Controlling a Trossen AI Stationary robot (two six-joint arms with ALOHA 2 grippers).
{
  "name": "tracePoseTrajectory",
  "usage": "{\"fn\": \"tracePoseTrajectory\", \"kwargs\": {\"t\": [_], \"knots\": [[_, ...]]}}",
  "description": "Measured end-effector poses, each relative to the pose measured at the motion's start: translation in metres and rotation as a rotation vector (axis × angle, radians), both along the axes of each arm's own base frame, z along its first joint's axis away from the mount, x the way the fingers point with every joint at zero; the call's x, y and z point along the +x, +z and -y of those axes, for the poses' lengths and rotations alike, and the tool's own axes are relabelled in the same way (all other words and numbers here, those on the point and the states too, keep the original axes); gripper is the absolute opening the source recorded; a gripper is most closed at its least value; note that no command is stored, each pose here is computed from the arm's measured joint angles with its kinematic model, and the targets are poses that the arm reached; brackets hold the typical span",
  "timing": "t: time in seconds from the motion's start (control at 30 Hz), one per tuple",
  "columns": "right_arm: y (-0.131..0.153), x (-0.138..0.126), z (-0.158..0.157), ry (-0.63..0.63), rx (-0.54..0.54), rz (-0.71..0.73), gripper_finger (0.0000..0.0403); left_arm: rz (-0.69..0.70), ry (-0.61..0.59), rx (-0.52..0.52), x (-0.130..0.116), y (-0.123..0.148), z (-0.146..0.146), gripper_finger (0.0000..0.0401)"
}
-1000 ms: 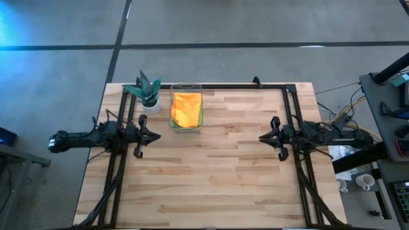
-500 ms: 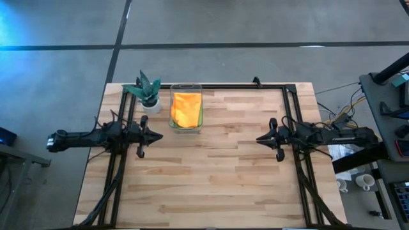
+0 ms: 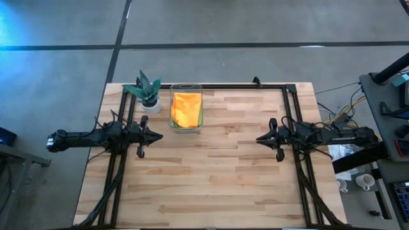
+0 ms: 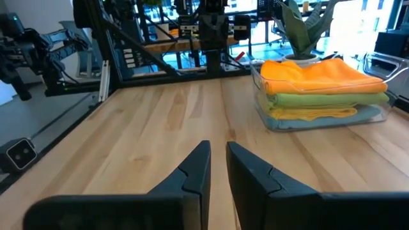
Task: Fold microfiber towels
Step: Return to Home Position
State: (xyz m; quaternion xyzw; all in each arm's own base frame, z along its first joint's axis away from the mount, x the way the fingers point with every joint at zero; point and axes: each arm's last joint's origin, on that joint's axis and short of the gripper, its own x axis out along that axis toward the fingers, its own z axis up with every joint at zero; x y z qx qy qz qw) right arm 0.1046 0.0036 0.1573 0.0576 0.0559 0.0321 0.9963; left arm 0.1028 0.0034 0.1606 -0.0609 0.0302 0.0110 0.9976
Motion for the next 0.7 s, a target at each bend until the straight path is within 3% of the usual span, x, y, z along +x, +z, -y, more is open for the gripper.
{"fn": "tracePoseTrajectory", "kwargs": {"t": [0.7], "knots": [[0.0,0.0,0.0,0.0,0.006,0.0,0.0049,-0.005,0.0,0.0,0.0003,-0.0004,0.0,0.0003]]}}
